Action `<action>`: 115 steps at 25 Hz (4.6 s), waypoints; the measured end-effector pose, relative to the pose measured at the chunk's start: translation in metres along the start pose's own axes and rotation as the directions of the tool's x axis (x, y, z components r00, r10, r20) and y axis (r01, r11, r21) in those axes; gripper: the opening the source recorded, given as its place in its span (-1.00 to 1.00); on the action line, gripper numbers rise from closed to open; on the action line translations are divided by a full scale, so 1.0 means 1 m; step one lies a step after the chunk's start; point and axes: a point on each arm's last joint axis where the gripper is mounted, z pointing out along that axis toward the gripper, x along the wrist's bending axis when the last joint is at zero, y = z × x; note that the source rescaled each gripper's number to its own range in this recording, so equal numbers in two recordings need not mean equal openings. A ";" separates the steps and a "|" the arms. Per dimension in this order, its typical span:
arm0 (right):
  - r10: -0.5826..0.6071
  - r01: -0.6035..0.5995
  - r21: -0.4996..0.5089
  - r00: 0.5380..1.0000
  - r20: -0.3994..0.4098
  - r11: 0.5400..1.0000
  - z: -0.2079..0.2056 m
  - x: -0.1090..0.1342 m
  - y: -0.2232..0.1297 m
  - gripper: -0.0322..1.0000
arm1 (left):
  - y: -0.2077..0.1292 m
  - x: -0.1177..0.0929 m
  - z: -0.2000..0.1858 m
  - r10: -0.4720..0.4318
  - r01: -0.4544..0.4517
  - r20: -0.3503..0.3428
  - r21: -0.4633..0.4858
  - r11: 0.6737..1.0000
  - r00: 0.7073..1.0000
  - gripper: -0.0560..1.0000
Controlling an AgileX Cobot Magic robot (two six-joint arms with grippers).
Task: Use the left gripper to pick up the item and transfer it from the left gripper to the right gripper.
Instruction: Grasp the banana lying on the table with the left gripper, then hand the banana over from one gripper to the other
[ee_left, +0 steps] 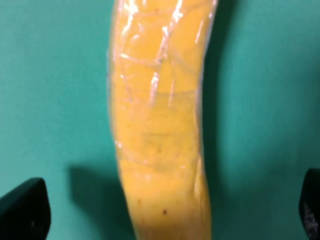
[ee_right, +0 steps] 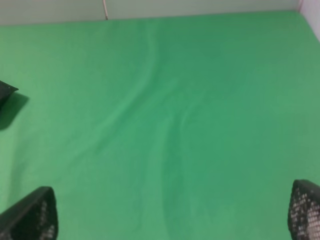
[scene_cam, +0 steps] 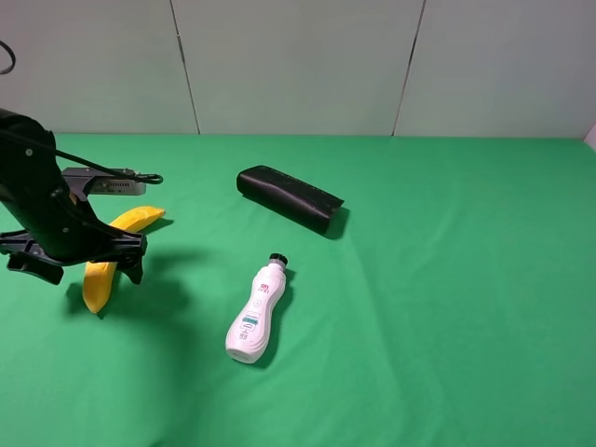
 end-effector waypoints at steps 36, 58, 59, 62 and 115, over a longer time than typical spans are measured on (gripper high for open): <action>0.000 0.000 0.000 1.000 0.000 1.000 0.000 0.000 0.000 1.00 | 0.001 -0.002 0.012 -0.025 0.025 0.008 -0.020 0.999 1.000 -0.89; 0.000 0.000 -0.001 1.000 0.000 1.000 0.000 0.000 0.000 1.00 | 0.008 -0.004 0.011 -0.015 0.018 0.038 -0.094 0.995 0.999 -0.89; 0.000 0.000 -0.001 1.000 0.000 1.000 0.000 0.000 0.000 1.00 | 0.008 -0.004 0.011 -0.014 0.018 0.036 -0.091 0.996 0.999 -0.89; 0.000 0.000 -0.001 1.000 0.000 1.000 0.000 0.000 0.000 1.00 | 0.007 -0.003 0.005 -0.013 0.015 0.028 -0.088 0.996 1.000 -0.89; 0.000 0.000 0.000 1.000 0.000 1.000 0.000 0.000 0.000 1.00 | 0.058 -0.104 -0.128 0.756 -0.756 0.148 -0.064 0.651 0.638 -0.89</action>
